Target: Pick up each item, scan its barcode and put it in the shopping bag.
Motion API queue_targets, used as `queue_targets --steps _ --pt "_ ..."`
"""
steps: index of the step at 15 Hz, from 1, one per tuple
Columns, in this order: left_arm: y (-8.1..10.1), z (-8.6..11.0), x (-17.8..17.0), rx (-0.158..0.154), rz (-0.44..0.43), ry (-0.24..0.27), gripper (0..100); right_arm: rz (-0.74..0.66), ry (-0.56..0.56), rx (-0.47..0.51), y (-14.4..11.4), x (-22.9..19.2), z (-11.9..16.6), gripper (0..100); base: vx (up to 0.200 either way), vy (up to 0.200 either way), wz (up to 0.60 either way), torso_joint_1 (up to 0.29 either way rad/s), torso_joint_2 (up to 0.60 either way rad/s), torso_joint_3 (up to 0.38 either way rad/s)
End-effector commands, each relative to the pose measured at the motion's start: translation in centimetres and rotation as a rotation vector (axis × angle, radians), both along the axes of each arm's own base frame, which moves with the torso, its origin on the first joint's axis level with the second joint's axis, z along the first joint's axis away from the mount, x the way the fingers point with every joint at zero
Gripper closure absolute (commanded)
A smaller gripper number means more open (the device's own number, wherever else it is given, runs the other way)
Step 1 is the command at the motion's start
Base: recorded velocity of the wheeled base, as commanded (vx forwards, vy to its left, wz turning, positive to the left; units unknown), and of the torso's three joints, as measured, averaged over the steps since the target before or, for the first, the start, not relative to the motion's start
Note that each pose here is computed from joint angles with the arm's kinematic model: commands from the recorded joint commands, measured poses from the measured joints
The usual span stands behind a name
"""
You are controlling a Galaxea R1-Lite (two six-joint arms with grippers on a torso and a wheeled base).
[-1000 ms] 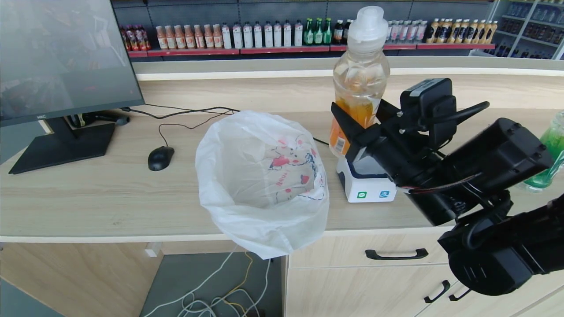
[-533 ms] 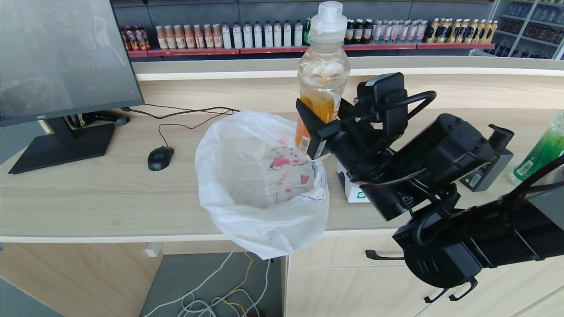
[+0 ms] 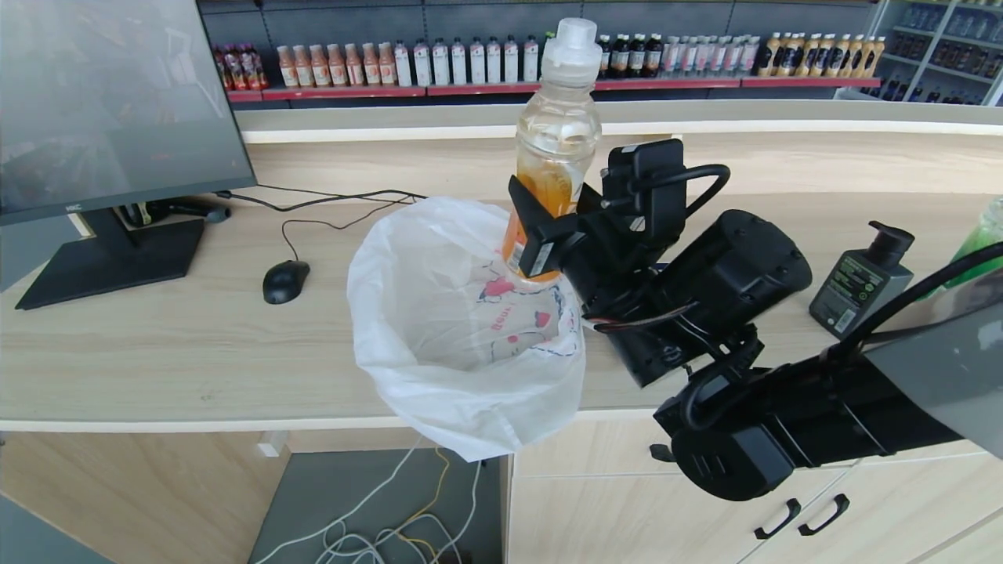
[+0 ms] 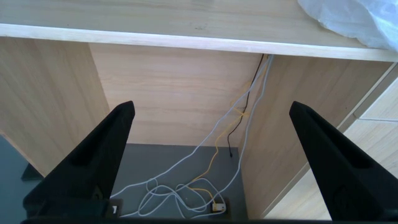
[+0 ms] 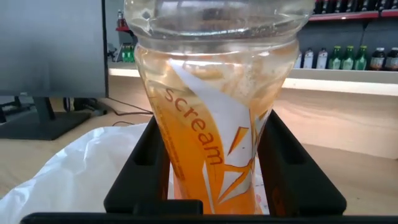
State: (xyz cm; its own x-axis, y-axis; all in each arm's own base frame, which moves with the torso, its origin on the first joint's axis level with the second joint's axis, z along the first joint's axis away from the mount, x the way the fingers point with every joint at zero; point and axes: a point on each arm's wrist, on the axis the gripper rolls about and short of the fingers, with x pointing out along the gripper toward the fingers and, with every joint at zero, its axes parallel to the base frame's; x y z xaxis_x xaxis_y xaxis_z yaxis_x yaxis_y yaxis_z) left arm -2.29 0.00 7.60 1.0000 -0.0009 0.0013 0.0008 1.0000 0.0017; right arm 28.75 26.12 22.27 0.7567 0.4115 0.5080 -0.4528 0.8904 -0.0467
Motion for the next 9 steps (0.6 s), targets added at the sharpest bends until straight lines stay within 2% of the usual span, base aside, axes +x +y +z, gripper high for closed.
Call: queue_targets --steps 1,3,9 --pt "0.00 -0.01 0.00 0.000 -0.001 0.000 0 -0.004 -0.010 0.029 -0.02 -0.08 0.46 100 0.000 0.000 0.00 0.000 0.00 0.000" --pt "0.00 -0.01 0.00 0.000 -0.001 0.000 0 0.001 -0.008 0.070 -0.11 -0.30 0.54 100 0.000 0.000 0.00 0.000 0.00 0.000" --pt "0.00 -0.01 0.00 0.000 -0.001 0.000 0 0.014 -0.017 0.088 -0.05 -0.50 0.66 100 0.000 0.000 0.00 0.000 0.00 0.000"
